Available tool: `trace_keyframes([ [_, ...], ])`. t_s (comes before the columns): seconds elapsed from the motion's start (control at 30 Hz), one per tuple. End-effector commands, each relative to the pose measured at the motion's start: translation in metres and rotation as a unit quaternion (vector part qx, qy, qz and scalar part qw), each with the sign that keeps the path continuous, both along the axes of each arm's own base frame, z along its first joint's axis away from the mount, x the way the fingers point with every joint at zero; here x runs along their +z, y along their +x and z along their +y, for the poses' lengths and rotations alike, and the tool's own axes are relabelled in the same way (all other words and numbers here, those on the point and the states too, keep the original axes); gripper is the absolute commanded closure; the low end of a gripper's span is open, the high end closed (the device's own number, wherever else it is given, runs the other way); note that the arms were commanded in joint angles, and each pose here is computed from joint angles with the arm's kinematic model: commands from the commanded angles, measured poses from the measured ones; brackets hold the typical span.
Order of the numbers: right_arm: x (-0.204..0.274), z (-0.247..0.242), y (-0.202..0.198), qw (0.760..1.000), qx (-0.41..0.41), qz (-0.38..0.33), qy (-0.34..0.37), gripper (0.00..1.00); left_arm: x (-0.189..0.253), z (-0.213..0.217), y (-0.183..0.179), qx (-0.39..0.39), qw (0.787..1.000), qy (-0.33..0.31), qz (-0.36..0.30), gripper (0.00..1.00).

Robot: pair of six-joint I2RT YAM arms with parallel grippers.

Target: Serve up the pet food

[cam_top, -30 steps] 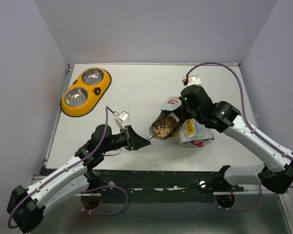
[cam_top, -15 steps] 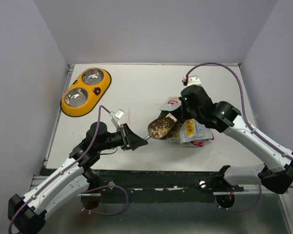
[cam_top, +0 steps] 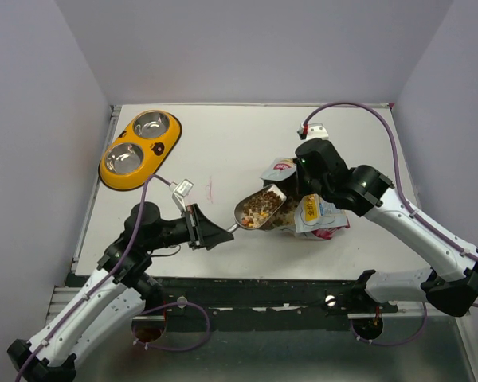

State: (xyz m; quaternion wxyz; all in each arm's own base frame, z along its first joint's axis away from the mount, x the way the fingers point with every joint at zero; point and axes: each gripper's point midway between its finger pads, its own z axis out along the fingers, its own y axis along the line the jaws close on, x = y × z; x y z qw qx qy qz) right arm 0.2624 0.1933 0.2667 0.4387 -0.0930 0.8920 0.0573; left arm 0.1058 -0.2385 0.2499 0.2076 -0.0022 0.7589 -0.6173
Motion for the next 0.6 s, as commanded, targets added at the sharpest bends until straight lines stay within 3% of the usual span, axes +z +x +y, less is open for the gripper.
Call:
trace_keyframes([
  [0.0,0.043,-0.008,0.005,0.997,-0.019,-0.056,0.039,0.99,0.046,0.01,-0.016,-0.017,0.998,-0.033,-0.049,1.0],
  [0.3,0.048,-0.004,0.006,0.997,-0.014,-0.056,0.043,0.99,0.097,0.024,0.005,0.057,0.995,-0.046,-0.062,1.0],
  [0.57,0.048,-0.007,0.003,0.997,-0.016,-0.054,0.045,0.99,0.126,0.037,0.068,0.192,0.979,-0.055,-0.04,1.0],
])
